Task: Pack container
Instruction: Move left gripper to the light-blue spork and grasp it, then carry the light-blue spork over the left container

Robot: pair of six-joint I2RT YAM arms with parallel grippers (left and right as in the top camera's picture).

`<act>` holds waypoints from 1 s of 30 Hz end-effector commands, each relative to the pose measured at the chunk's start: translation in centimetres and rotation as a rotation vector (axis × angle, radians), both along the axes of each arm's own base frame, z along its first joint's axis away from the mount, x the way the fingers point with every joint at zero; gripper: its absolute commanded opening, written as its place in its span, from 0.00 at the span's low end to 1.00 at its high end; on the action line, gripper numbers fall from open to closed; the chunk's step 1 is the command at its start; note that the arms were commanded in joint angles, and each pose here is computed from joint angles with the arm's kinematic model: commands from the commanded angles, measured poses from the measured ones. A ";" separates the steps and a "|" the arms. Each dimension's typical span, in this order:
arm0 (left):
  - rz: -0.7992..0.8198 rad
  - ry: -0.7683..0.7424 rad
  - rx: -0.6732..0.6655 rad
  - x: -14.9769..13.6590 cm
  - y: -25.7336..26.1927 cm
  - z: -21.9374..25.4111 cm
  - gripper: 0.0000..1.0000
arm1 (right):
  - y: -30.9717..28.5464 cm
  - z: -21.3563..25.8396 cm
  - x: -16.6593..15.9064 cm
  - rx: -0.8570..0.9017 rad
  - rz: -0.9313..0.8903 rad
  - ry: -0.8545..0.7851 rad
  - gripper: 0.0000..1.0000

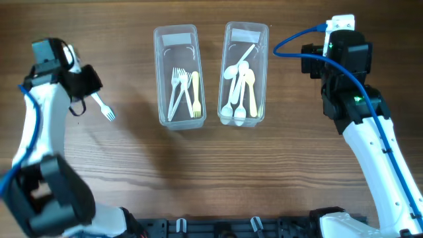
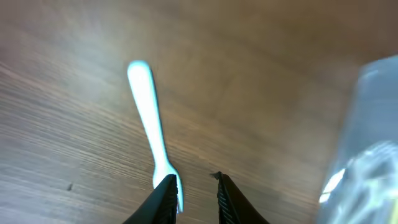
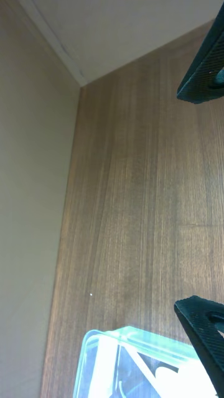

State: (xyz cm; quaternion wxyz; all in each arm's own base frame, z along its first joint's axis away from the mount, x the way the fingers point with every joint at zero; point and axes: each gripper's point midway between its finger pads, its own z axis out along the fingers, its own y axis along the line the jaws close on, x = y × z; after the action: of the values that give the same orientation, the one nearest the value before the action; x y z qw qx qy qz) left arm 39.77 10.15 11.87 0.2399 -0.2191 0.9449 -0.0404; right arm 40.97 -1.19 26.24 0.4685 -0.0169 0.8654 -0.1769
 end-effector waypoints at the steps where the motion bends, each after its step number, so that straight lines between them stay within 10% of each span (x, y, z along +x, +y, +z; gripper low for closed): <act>1: 0.036 -0.058 -0.014 -0.7 -0.8 3.1 0.25 | -0.3 0.0 0.0 -0.018 -0.015 0.003 1.00; 5: 0.122 0.039 -0.036 -2.3 -0.5 1.4 0.37 | -0.3 0.0 0.0 -0.018 -0.014 0.003 1.00; 9: 0.212 0.125 -0.108 -2.4 -0.7 -1.9 1.00 | -0.3 0.0 0.0 -0.018 -0.014 0.003 1.00; 15: 0.189 0.235 -0.202 -2.0 -1.9 -7.1 0.97 | -0.3 0.0 0.0 -0.018 -0.015 0.003 1.00; 18: 0.192 0.271 -0.208 -2.0 -1.9 -9.0 0.65 | -0.3 0.0 0.0 -0.018 -0.015 0.003 1.00; 22: 0.195 0.269 -0.201 -1.6 -1.7 -9.8 0.46 | -0.3 0.0 0.0 -0.018 -0.014 0.003 1.00; 30: 0.264 0.314 -0.080 -2.8 0.5 -10.1 0.65 | -0.3 0.0 0.0 -0.017 -0.015 0.002 1.00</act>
State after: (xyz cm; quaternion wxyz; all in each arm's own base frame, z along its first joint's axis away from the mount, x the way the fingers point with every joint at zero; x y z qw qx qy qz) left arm 37.51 10.20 2.15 0.0920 -0.3492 0.9320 -0.0320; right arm 40.97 -1.19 26.24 0.4685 -0.0169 0.8654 -0.1769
